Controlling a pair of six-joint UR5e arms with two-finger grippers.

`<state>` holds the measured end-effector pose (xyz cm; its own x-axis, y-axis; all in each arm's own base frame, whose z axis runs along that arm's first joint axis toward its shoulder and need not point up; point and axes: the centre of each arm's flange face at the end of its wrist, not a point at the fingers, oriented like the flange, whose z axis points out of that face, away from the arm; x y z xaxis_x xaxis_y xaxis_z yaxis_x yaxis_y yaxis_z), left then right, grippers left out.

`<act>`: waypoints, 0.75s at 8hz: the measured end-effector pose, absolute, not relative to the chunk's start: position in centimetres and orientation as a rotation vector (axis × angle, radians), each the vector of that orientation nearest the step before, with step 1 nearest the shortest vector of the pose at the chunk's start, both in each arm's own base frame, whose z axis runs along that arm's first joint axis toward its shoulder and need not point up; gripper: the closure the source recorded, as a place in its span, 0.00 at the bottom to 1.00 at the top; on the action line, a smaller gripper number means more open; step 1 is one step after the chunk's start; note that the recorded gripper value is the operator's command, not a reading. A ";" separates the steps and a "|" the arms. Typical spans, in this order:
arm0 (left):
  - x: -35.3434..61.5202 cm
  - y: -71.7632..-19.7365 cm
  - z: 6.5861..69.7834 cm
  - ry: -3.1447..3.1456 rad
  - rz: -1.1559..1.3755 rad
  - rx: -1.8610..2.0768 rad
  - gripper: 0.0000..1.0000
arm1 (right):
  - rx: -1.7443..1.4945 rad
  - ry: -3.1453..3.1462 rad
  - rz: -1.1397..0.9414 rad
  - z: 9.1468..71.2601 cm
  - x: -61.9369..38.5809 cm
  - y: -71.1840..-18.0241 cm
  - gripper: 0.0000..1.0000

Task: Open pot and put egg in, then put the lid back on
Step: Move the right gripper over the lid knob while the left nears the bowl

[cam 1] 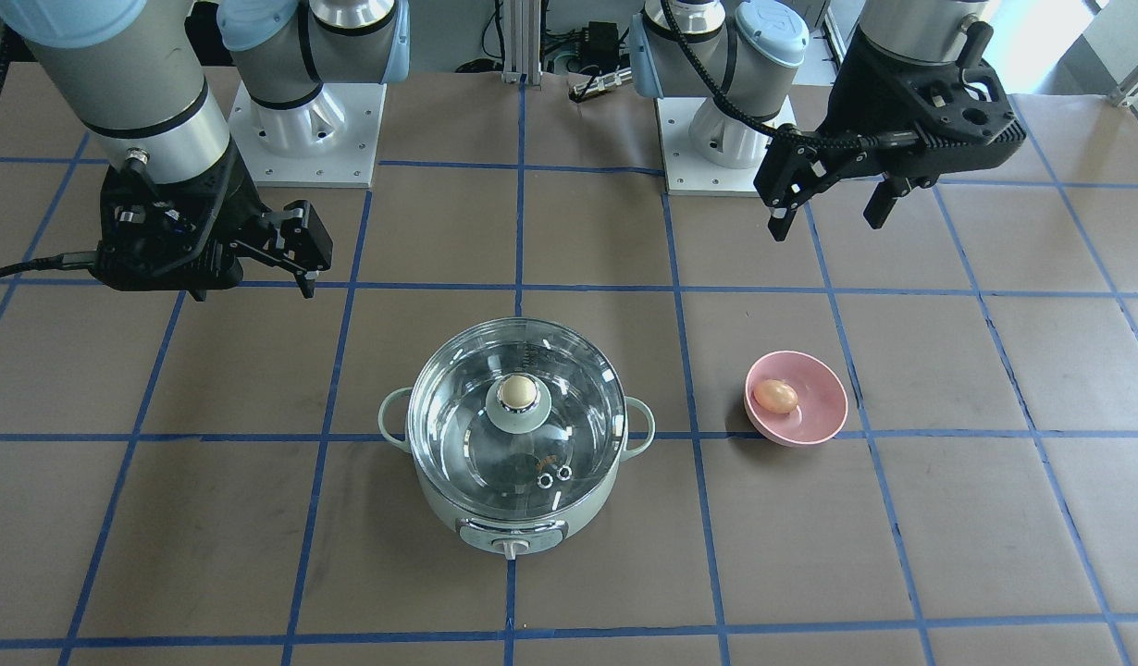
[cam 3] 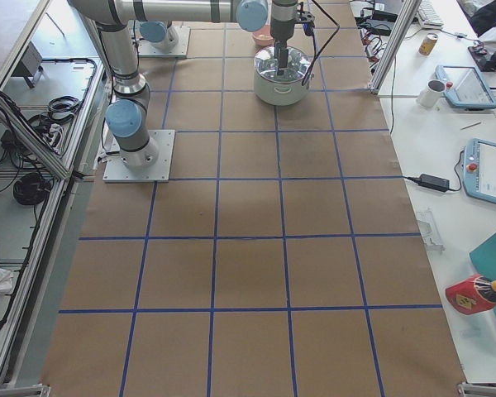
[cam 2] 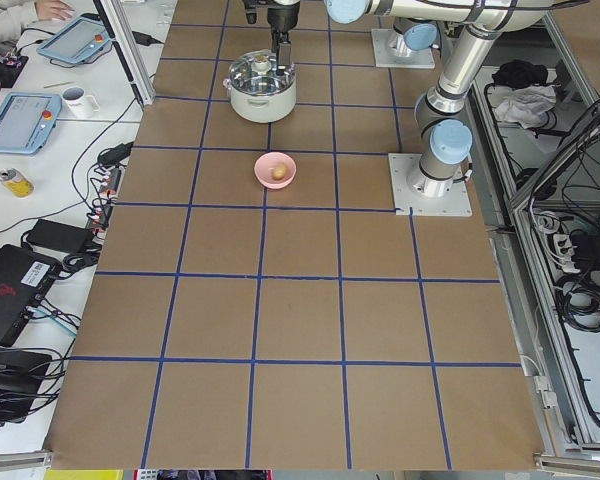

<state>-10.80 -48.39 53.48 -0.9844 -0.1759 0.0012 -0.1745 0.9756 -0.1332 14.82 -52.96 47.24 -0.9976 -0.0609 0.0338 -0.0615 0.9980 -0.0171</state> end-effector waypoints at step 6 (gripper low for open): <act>-10.8 -48.3 53.4 3.114 -0.205 -0.284 0.00 | 0.082 -3.135 0.094 47.9 15.9 -52.9 0.00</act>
<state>-10.76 -48.27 53.44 -0.9836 -0.1804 0.0039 -0.1793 0.9751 -0.1306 15.94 -52.93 47.91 -0.9986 -0.0524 0.0053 -0.0526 0.9968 -0.0600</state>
